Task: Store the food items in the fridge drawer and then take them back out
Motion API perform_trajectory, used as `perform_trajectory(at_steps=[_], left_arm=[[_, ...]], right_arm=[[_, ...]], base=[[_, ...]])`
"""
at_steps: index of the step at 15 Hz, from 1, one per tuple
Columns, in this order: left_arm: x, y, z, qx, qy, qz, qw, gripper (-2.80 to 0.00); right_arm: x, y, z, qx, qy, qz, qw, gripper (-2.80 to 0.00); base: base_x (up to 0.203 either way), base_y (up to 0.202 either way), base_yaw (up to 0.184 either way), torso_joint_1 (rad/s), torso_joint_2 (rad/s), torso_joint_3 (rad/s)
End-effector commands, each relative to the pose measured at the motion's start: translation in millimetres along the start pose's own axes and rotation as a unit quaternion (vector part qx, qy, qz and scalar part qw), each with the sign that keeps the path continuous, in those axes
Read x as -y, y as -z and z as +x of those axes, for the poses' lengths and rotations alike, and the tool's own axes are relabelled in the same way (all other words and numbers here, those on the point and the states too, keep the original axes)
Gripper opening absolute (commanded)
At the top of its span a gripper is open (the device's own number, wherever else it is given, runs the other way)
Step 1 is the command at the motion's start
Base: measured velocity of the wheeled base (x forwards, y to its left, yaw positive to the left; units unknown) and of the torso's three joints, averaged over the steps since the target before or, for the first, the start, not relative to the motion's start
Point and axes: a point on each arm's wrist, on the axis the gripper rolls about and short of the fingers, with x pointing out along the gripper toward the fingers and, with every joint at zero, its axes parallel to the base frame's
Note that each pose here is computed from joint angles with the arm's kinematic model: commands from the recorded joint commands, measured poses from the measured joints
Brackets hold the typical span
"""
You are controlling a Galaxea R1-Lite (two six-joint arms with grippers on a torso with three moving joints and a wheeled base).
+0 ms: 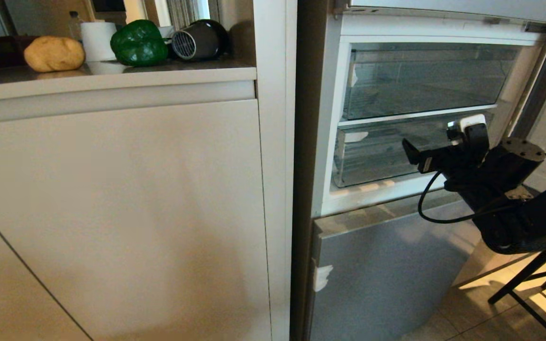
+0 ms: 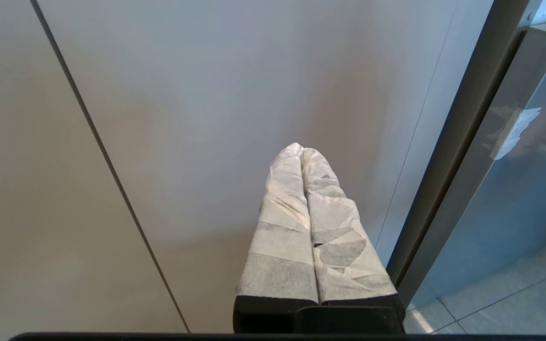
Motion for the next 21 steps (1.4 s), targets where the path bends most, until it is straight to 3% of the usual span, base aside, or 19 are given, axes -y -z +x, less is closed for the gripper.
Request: perform_trajectory(at_steps=[1, 21], left_arm=[[0.0, 3.0, 0.8, -0.005, 0.0, 0.0, 1.0, -2.8], [0.0, 3.0, 0.8, -0.005, 0.0, 0.0, 1.0, -2.8]], right_arm=[[-2.3, 12.8, 7.7, -0.004, 0.0, -0.001, 1.0, 0.0], [3.4, -8.0, 21.4, 0.02, 0.01, -0.003, 1.0, 0.0]], base=[[0.0, 0.0, 0.0, 0.0, 0.0, 0.0], [0.0, 0.0, 0.0, 0.0, 0.0, 0.0]])
